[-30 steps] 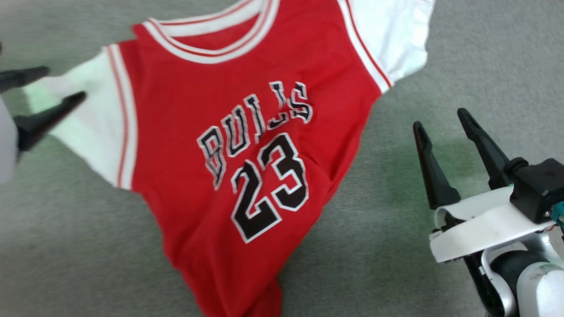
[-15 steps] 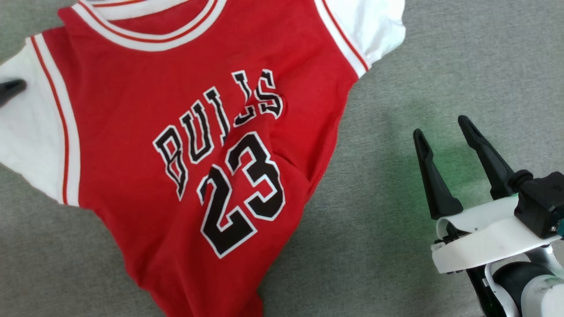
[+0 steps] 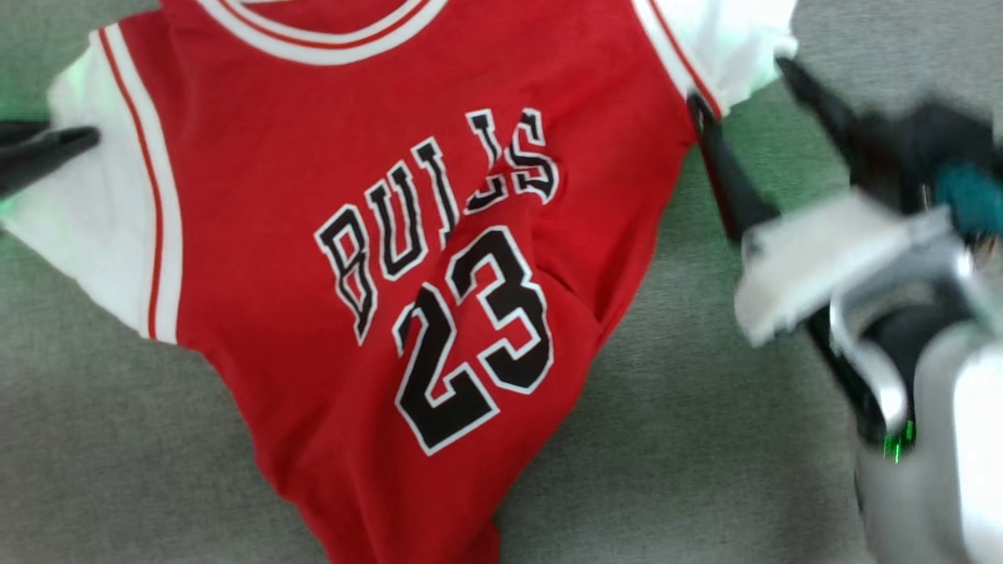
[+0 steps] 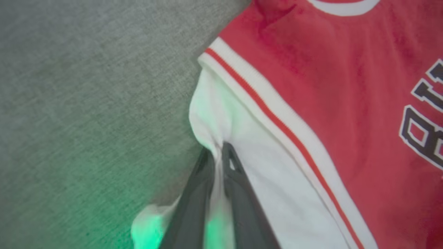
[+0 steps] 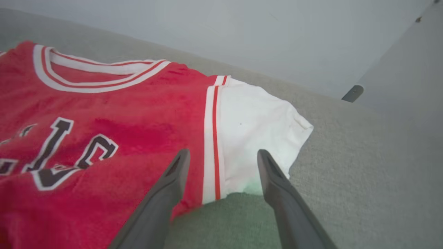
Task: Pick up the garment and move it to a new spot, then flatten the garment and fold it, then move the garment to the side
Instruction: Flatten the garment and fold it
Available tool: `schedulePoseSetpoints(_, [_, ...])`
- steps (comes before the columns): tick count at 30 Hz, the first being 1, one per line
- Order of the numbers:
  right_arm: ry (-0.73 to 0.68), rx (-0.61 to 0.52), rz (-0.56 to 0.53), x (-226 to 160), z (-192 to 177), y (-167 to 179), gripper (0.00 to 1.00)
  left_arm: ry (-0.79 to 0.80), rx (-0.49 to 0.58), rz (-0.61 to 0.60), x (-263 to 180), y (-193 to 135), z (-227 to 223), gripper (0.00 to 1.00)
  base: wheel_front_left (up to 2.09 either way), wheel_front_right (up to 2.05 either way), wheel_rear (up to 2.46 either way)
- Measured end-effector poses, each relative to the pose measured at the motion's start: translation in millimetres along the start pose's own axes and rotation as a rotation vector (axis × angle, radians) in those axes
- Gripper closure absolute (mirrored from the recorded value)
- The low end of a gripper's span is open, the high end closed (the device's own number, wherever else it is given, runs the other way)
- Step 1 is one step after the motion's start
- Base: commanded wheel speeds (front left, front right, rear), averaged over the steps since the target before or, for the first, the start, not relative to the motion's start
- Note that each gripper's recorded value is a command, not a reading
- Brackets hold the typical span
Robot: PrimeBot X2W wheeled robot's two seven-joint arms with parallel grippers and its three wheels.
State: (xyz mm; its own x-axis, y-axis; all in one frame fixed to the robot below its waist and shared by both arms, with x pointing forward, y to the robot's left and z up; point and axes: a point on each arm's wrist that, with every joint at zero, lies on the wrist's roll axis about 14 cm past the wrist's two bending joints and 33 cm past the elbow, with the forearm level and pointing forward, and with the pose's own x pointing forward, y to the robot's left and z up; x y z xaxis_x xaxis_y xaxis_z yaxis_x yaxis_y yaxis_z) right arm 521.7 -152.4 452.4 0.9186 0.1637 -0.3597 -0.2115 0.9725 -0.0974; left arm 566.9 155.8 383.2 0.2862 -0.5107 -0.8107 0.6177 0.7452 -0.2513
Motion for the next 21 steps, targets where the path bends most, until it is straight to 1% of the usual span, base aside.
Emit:
schedulePoseSetpoints(2, [0.04,-0.033,0.008,17.7,5.7,-0.5,0.0,-0.007,0.002,-0.013,3.0,-3.6,-0.2,1.0,0.0,0.0,0.0])
schedulePoseSetpoints(6, [0.188,-0.078,0.031,47.8,4.5,-6.4,0.0,-0.025,0.002,-0.02,2.9,-5.8,0.7,1.0,0.0,0.0,0.0])
schedulePoseSetpoints(11, [0.335,-0.068,0.031,79.0,7.7,-20.5,0.0,-0.046,0.002,-0.022,2.0,-6.9,-0.9,1.0,0.0,0.0,0.0])
schedulePoseSetpoints(13, [0.353,-0.063,0.02,91.0,14.6,-27.5,0.0,-0.054,0.0,-0.023,1.5,-7.0,-1.6,1.0,0.0,0.0,0.0])
schedulePoseSetpoints(15, [0.37,-0.097,-0.001,102.8,21.3,-36.8,0.0,-0.061,0.002,-0.019,1.0,-6.2,-2.5,1.0,0.0,0.0,0.0])
schedulePoseSetpoints(19, [0.455,-0.162,-0.008,120.7,4.0,-42.3,0.0,-0.075,-0.004,-0.022,0.9,-5.7,-5.8,1.0,0.0,0.0,0.0])
schedulePoseSetpoints(21, [0.503,-0.166,0.006,126.9,-9.1,-39.4,0.0,-0.075,-0.009,-0.021,1.9,-3.8,-8.2,1.0,0.0,0.0,0.0])
